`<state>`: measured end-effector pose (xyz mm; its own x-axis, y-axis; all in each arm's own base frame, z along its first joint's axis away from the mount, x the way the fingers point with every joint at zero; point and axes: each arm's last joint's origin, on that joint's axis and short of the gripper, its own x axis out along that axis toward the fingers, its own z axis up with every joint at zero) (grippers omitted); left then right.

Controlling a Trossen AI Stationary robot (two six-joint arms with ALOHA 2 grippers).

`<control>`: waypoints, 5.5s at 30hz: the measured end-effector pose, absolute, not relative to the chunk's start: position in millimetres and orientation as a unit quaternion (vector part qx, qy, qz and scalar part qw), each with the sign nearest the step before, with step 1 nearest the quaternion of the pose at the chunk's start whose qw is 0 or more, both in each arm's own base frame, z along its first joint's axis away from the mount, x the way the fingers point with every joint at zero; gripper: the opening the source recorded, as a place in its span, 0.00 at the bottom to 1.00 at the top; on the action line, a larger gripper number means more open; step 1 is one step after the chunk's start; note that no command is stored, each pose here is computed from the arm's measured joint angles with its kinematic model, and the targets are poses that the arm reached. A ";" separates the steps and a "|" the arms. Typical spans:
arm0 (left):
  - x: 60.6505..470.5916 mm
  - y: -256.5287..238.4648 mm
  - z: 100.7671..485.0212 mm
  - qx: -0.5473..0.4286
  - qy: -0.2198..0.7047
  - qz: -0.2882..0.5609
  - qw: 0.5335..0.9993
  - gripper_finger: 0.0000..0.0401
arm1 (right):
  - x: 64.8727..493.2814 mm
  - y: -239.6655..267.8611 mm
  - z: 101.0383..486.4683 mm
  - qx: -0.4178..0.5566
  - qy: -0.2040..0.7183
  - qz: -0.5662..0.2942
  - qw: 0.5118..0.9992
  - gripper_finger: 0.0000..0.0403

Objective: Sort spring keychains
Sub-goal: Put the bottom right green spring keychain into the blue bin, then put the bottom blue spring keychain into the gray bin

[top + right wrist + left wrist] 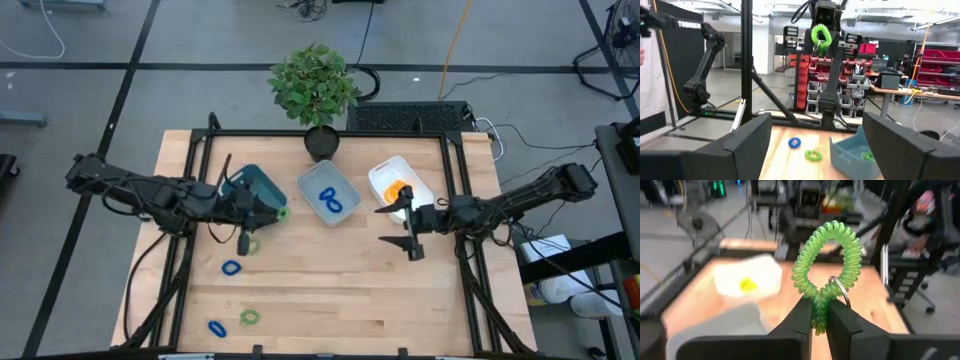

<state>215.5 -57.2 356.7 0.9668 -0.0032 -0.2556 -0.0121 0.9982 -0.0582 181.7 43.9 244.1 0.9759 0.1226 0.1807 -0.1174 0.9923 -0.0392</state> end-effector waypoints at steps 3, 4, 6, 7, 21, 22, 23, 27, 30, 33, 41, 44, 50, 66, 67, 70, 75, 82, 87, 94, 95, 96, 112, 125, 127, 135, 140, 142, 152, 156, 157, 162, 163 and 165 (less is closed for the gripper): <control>208.1 -51.7 352.8 -0.038 0.161 0.014 0.986 0.07 | 171.0 41.0 231.2 -0.017 -0.086 0.060 0.994 0.74; 205.8 -49.9 351.5 -0.039 0.172 0.018 0.984 0.07 | 167.6 40.1 226.5 -0.017 -0.084 0.060 0.995 0.74; 202.4 -46.4 349.4 -0.038 0.188 0.028 0.981 0.07 | 161.5 38.6 217.1 -0.016 -0.077 0.061 0.995 0.74; 201.0 -44.7 347.4 -0.036 0.200 0.034 0.979 0.07 | 159.0 37.9 212.6 -0.012 -0.074 0.061 0.995 0.74; 191.3 -19.0 325.1 -0.047 0.326 0.094 0.939 0.07 | 142.6 33.6 173.9 0.025 -0.033 0.065 0.997 0.74; 190.3 -16.9 323.6 -0.053 0.335 0.097 0.936 0.07 | 142.0 33.5 172.6 0.028 -0.032 0.065 0.997 0.74; 189.5 -14.9 322.1 -0.060 0.344 0.099 0.932 0.07 | 141.8 33.5 172.5 0.027 -0.032 0.065 0.997 0.74; 188.4 -9.0 320.1 -0.078 0.356 0.111 0.925 0.07 | 141.0 33.3 170.9 0.010 -0.031 0.065 0.997 0.74; 188.2 -7.4 319.7 -0.081 0.358 0.113 0.923 0.07 | 140.7 33.2 168.6 0.006 -0.022 0.064 0.998 0.74; 188.2 -7.6 319.8 -0.081 0.358 0.111 0.923 0.07 | 140.8 33.2 165.4 -0.003 -0.007 0.064 0.998 0.74; 188.5 -9.7 313.7 -0.087 0.364 0.110 0.921 0.07 | 136.7 30.9 167.2 -0.011 -0.007 0.044 0.999 0.74; 189.3 -11.0 310.4 -0.092 0.365 0.103 0.921 0.07 | 131.1 27.6 166.9 -0.008 0.005 0.013 1.000 0.74; 188.0 -10.7 305.2 -0.106 0.376 0.111 0.914 0.07 | 117.0 23.7 170.0 -0.006 0.001 0.009 1.000 0.74; 187.1 20.5 294.9 -0.192 0.397 0.238 0.865 0.07 | 94.9 17.3 170.6 -0.002 -0.012 -0.001 1.000 0.74; 188.3 23.6 291.9 -0.196 0.407 0.245 0.858 0.07 | 95.2 17.3 170.5 -0.004 -0.011 -0.001 1.000 0.74; 191.9 33.9 281.5 -0.206 0.441 0.272 0.830 0.07 | 95.9 17.5 169.8 -0.005 -0.006 -0.001 1.000 0.74; 200.6 47.7 264.2 -0.219 0.490 0.292 0.792 0.07 | 96.2 17.6 169.6 -0.005 -0.005 -0.002 1.000 0.74; 215.5 54.2 243.7 -0.209 0.537 0.290 0.764 0.07 | 96.3 17.6 169.5 -0.005 -0.004 -0.002 1.000 0.74; 224.7 56.4 231.3 -0.192 0.555 0.302 0.751 0.07 | 96.3 17.6 169.7 -0.005 -0.005 -0.002 1.000 0.74; 234.0 57.6 215.9 -0.172 0.575 0.309 0.738 0.07 | 96.3 17.6 170.3 -0.004 -0.008 -0.002 1.000 0.74; 233.7 57.3 212.4 -0.171 0.574 0.308 0.739 0.07 | 96.3 17.6 170.3 -0.004 -0.008 -0.002 1.000 0.74; 233.2 57.0 209.2 -0.169 0.574 0.305 0.741 0.07 | 96.3 17.6 170.4 -0.004 -0.009 -0.002 1.000 0.74; 220.3 52.7 166.9 -0.182 0.579 0.275 0.746 0.19 | 96.3 17.6 170.9 -0.003 -0.011 -0.002 1.000 0.74; 219.8 51.0 174.1 -0.194 0.566 0.241 0.764 0.96 | 96.3 17.6 170.9 -0.003 -0.011 -0.002 1.000 0.74; 218.7 48.9 178.8 -0.202 0.558 0.236 0.769 0.97 | 96.2 17.6 170.9 -0.003 -0.011 -0.002 1.000 0.74; 207.0 27.4 205.1 -0.146 0.521 0.215 0.813 0.81 | 96.3 17.6 170.9 -0.003 -0.011 -0.002 1.000 0.74; 198.5 12.5 221.7 -0.088 0.486 0.200 0.846 0.75 | 96.2 17.6 170.9 -0.003 -0.011 -0.002 1.000 0.74; 195.8 6.1 227.0 -0.071 0.470 0.202 0.857 0.73 | 96.2 17.6 170.9 -0.003 -0.011 -0.002 1.000 0.74; 184.5 -37.6 232.7 -0.130 0.442 0.184 0.868 0.71 | 96.2 17.6 170.9 -0.003 -0.011 -0.002 1.000 0.74; 177.5 -52.9 234.0 -0.154 0.457 0.182 0.857 0.73 | 96.3 17.6 170.9 -0.003 -0.011 -0.002 1.000 0.74; 176.7 -56.7 236.6 -0.157 0.461 0.182 0.854 0.73 | 96.2 17.6 170.9 -0.003 -0.011 -0.002 1.000 0.74; 178.2 -73.7 255.7 -0.156 0.480 0.186 0.843 0.74 | 96.3 17.6 170.9 -0.003 -0.011 -0.002 1.000 0.74; 179.3 -76.7 259.7 -0.155 0.483 0.188 0.841 0.73 | 96.2 17.6 170.9 -0.003 -0.011 -0.002 1.000 0.74; 181.8 -83.2 266.3 -0.151 0.494 0.189 0.835 0.72 | 96.3 17.6 170.9 -0.003 -0.011 -0.002 1.000 0.74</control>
